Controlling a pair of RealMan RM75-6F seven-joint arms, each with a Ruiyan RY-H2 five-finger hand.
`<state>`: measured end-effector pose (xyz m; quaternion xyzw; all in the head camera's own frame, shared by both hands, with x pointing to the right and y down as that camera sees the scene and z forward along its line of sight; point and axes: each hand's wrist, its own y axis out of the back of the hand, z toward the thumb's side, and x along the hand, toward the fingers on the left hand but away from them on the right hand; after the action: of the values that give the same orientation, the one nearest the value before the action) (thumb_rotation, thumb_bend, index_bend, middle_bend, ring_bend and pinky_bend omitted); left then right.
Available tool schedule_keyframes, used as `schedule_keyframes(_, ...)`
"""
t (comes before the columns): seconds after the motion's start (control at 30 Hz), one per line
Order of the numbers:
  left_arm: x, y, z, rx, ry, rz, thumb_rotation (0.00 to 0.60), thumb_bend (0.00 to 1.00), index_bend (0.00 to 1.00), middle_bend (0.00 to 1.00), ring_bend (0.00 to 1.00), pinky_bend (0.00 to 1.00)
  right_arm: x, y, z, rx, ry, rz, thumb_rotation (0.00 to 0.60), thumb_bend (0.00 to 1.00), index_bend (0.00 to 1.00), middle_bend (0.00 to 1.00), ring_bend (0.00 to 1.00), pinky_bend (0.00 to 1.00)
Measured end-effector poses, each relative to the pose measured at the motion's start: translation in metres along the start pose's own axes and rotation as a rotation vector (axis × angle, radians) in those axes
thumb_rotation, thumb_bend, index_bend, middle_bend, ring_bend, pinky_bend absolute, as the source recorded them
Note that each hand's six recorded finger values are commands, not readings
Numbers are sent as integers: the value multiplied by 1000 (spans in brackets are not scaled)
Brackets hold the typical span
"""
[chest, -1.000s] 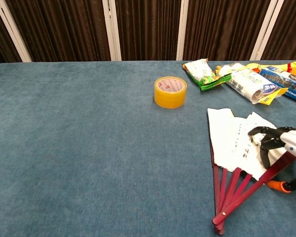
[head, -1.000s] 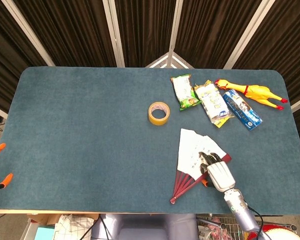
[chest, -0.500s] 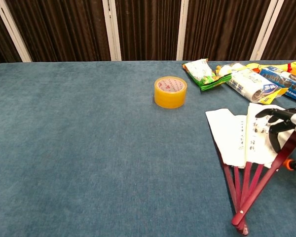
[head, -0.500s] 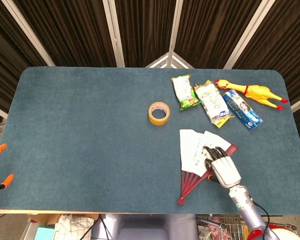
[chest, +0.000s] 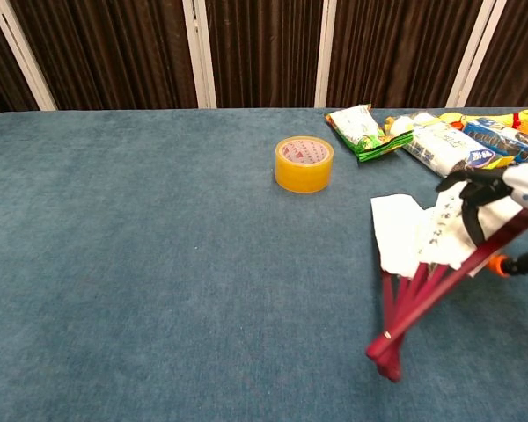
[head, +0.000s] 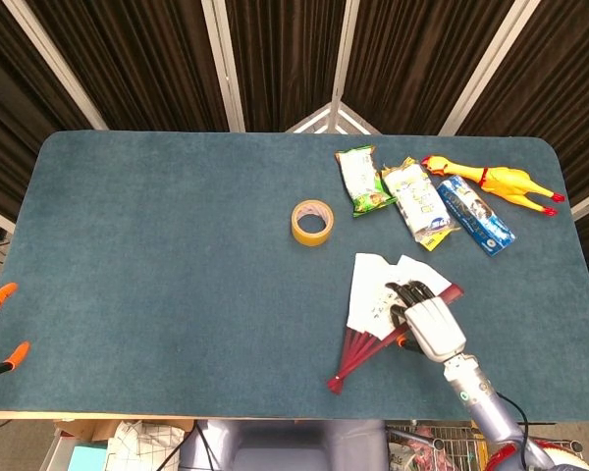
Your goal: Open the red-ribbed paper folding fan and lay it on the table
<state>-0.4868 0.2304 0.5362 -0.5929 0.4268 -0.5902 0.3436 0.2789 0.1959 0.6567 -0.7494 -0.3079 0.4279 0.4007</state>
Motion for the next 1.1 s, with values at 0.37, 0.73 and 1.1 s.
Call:
schedule_keyframes(0.37, 4, -3, 5, 16, -29, 9, 600, 337, 160, 0, 0, 0, -64, 59, 24, -17, 46, -39, 600, 456, 900, 233, 271, 219)
schedule_keyframes(0.73, 11, -12, 18, -54, -121, 2, 600, 337, 160, 0, 0, 0, -118, 94, 34, -146, 17, 16, 600, 456, 947, 235, 271, 219)
schedule_keyframes(1.1, 26, -29, 46, -181, -222, -16, 600, 325, 149, 12, 0, 0, -159, 124, 57, -161, 26, 20, 600, 456, 949, 234, 271, 219)
